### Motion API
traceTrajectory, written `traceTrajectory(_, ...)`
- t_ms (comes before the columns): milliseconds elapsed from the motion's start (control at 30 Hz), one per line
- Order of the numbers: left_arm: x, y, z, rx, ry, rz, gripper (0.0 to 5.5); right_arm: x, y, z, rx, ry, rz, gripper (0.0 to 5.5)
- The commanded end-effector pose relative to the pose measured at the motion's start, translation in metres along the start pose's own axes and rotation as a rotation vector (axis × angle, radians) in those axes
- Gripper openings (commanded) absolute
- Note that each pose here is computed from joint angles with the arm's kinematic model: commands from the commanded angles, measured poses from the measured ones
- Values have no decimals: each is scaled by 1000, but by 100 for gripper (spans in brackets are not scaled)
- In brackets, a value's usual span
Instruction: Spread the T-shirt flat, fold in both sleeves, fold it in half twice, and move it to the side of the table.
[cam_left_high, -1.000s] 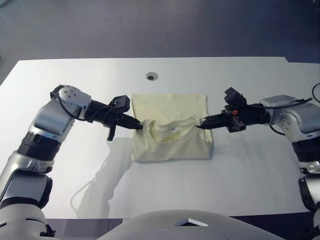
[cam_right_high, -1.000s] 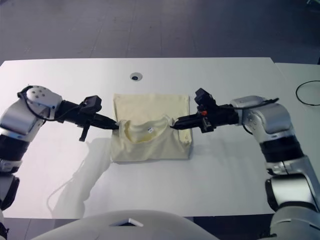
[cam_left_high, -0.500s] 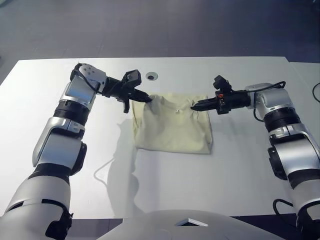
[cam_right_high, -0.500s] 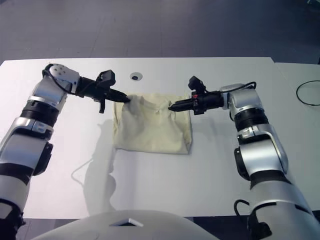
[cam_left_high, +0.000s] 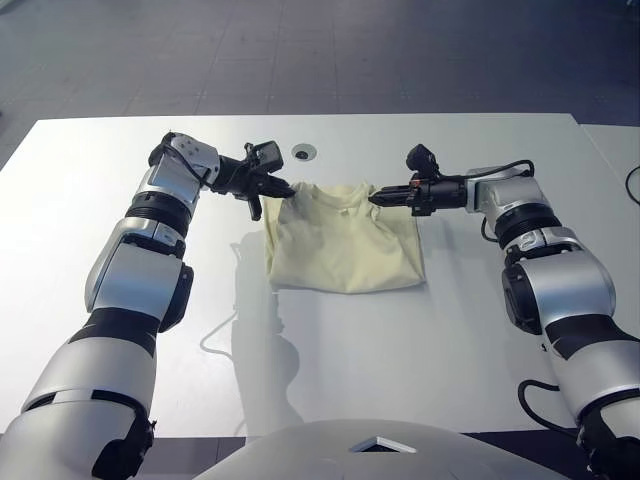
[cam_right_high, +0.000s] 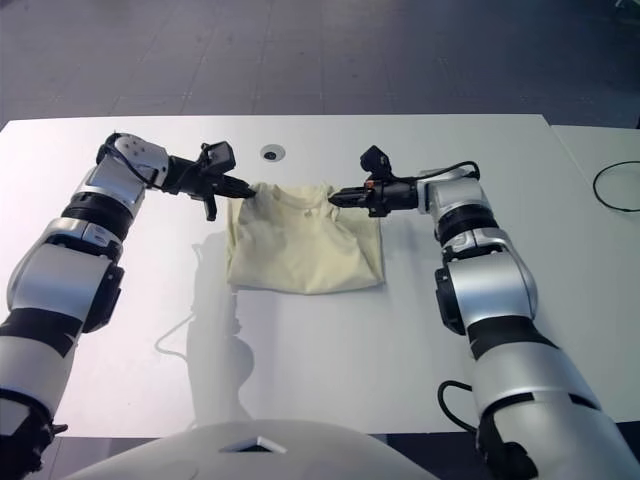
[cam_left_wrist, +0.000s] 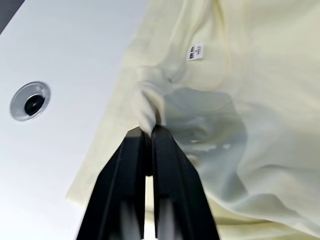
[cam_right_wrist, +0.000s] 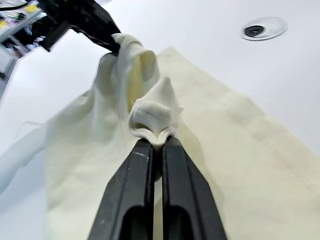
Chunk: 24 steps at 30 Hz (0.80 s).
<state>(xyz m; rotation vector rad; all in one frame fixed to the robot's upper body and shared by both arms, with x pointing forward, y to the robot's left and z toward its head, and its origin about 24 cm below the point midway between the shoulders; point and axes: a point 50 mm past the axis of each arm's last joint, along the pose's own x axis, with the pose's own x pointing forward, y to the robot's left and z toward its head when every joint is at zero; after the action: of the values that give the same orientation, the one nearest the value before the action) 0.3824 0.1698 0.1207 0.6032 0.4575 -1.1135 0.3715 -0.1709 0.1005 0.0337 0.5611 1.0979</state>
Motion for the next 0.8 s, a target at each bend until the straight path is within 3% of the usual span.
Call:
traceTrajectory(33,5,6,13,37,-10,78,0,0,-3,11,-20,-31,-74,1)
traceTrajectory(800,35,-8,-13,72,163,194,0,12,-14,-14,-3,21,-337,1)
